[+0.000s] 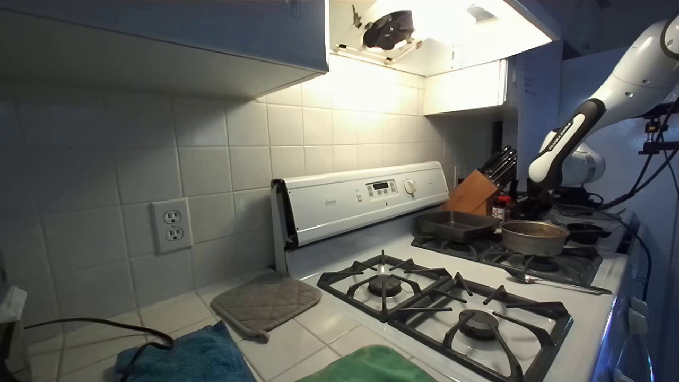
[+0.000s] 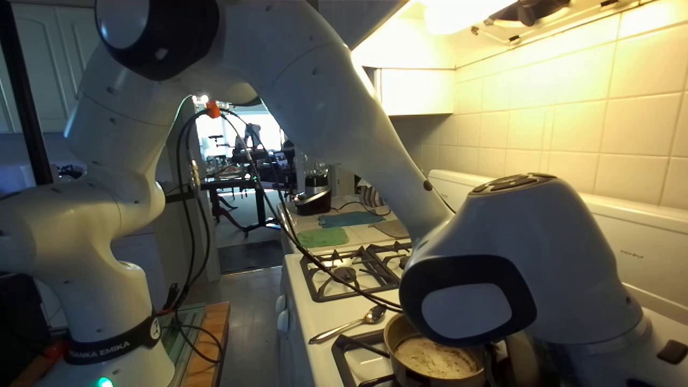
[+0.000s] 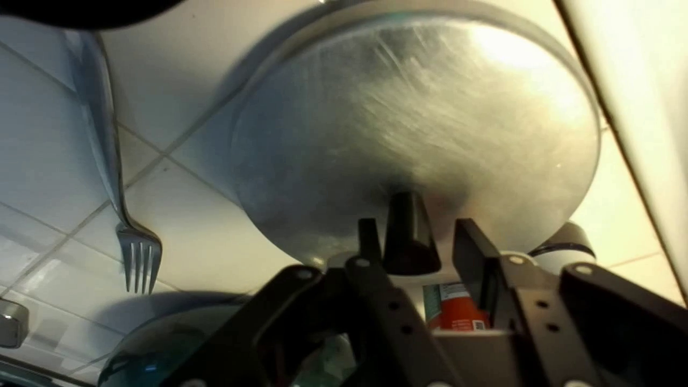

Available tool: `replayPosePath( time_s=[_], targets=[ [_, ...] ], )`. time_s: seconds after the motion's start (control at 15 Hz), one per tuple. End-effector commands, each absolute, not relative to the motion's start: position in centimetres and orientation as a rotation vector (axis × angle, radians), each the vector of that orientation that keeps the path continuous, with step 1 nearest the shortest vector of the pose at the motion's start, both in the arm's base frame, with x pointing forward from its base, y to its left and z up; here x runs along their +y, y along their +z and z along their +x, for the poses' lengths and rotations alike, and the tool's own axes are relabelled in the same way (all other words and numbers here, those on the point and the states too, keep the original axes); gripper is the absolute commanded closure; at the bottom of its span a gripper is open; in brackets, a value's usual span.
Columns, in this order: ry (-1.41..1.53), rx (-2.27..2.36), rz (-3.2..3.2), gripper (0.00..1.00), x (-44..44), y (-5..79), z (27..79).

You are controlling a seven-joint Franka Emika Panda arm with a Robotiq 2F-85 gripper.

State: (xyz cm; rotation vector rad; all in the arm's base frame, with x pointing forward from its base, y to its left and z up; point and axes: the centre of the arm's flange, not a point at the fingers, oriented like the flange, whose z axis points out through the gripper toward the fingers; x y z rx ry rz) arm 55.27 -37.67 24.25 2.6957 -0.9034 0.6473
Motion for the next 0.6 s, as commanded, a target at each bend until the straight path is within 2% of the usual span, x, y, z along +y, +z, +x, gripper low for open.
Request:
replayPosePath(
  time_s=[0.0,0.07,0.13,0.2,0.53],
  targets=[
    [0.617,-0.962,2.691,0.89,-37.2,24.3,55.0],
    [0.614,-0.971,2.687,0.95,-37.3,24.4,55.0],
    [0.614,-0.979,2.683,0.97,-37.3,24.4,55.0],
    [0.614,-0.986,2.678,0.94,-37.4,24.6,54.9],
    [0.634,-1.015,2.666,0.94,-37.3,26.1,54.4]
  ],
)
